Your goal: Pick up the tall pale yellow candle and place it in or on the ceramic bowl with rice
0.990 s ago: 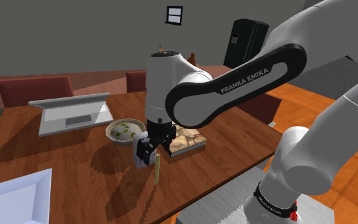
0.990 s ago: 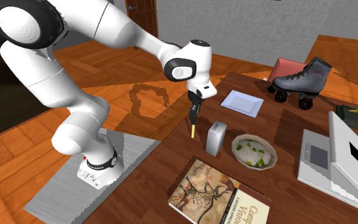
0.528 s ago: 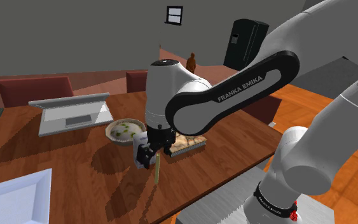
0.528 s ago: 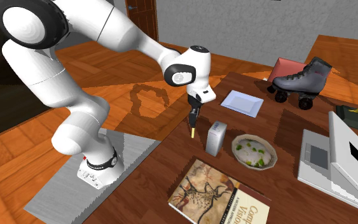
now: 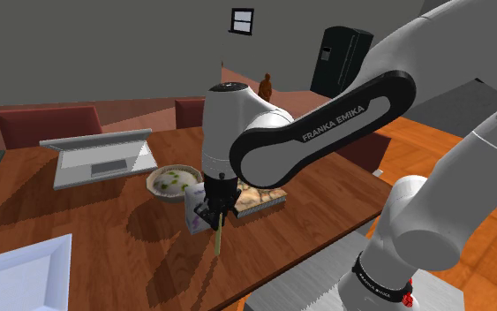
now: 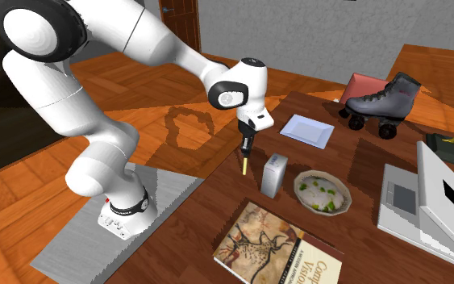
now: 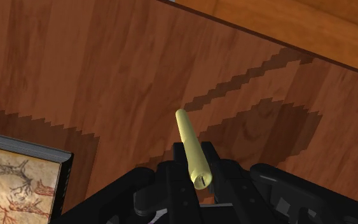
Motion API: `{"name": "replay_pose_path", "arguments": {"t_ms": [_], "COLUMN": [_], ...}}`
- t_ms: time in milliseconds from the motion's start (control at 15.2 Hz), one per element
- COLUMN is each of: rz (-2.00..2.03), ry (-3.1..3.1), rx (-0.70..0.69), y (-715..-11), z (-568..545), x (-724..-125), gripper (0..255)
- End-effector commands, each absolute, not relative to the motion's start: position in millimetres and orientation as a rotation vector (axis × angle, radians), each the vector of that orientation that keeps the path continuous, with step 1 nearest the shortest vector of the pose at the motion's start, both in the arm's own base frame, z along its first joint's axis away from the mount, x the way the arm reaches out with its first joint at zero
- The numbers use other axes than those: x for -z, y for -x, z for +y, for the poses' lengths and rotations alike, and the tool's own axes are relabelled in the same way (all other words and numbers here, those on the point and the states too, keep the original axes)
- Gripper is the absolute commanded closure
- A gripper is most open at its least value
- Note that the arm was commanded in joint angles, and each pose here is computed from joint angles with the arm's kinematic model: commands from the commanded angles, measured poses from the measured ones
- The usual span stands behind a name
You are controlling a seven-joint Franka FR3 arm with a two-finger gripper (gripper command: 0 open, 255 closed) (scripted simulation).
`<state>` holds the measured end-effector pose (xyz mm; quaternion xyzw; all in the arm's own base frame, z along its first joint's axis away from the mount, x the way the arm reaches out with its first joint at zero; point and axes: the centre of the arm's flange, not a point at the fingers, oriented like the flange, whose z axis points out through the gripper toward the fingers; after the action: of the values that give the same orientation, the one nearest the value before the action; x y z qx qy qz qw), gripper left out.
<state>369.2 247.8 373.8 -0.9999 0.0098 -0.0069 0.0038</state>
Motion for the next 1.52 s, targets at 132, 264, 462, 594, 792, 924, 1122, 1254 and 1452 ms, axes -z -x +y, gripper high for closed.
{"name": "replay_pose_path", "arguments": {"t_ms": [132, 264, 462, 594, 792, 924, 1122, 1254, 1452], "rz": [0.031, 0.031, 0.031, 0.031, 0.031, 0.031, 0.031, 0.031, 0.031], "ry": [3.134, 3.134, 3.134, 3.134, 3.134, 3.134, 3.134, 3.134, 3.134], "rx": [0.021, 0.021, 0.021, 0.021, 0.021, 0.021, 0.021, 0.021, 0.021], "y": [-369, -369, -369, -369, -369, -369, -369, -369, -369], "z": [248, 248, 248, 248, 248, 248, 248, 248, 248], "x": [-374, -374, -390, -400, -416, -426, -442, -453, -469], "gripper": [255, 255, 255, 255, 255, 255, 255, 255, 255]}}
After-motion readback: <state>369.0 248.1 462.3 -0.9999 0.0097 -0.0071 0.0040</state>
